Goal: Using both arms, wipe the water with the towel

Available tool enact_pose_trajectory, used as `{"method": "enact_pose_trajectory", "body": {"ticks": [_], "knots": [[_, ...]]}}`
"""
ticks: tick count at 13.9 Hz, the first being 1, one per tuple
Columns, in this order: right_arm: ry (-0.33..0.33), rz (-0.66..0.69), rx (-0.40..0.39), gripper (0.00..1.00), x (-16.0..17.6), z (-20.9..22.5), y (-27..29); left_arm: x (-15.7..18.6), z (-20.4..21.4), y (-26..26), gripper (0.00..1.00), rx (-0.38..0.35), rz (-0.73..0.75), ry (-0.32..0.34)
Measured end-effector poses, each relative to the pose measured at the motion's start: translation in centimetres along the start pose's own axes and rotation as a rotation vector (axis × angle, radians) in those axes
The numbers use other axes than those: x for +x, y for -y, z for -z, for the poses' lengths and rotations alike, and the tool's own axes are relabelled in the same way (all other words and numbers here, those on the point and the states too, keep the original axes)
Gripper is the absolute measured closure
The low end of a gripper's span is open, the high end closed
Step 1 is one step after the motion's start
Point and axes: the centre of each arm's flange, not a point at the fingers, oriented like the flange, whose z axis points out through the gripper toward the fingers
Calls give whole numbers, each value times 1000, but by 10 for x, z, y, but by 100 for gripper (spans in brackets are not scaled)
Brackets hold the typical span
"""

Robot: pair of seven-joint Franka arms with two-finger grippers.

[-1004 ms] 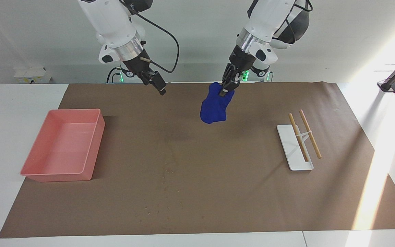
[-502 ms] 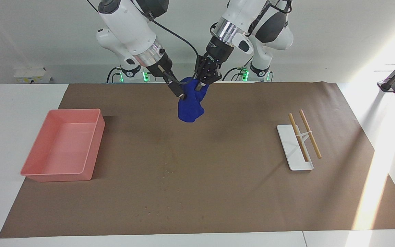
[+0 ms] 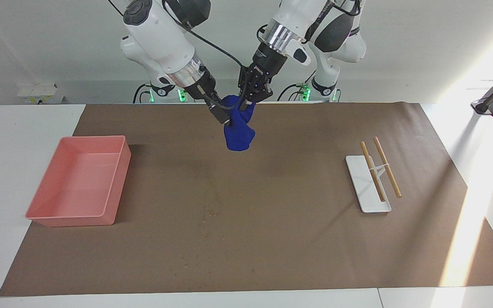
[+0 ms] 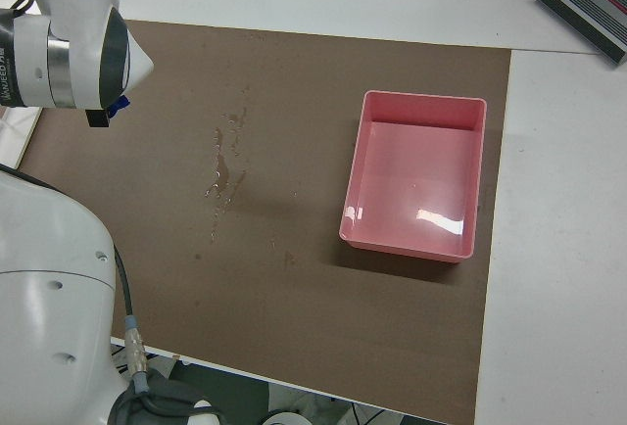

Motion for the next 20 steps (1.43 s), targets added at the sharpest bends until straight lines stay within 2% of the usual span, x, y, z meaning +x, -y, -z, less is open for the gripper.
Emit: {"method": "enact_pose_trajectory", "body": {"ticks": [5,6,9,12,16,17,20], "knots": [[3,-13,26,6,0,2,3,-1,-1,2,86,2,-1,0],[3,-13,27,13,0,2,3,-1,-1,2,86,2,-1,0],[4,-49,45,52,0,6,5,-2,-1,3,86,4,-3,0],[5,-75,54,78,2,10,7,-2,-1,3,86,3,-3,2],[4,-70,59,79,3,11,7,-2,-1,3,86,1,-6,3],[4,-67,67,81,3,12,8,-2,-1,4,80,-2,-13,0],[-4,-42,101,81,9,17,12,0,-3,6,43,-8,-44,-44]]}}
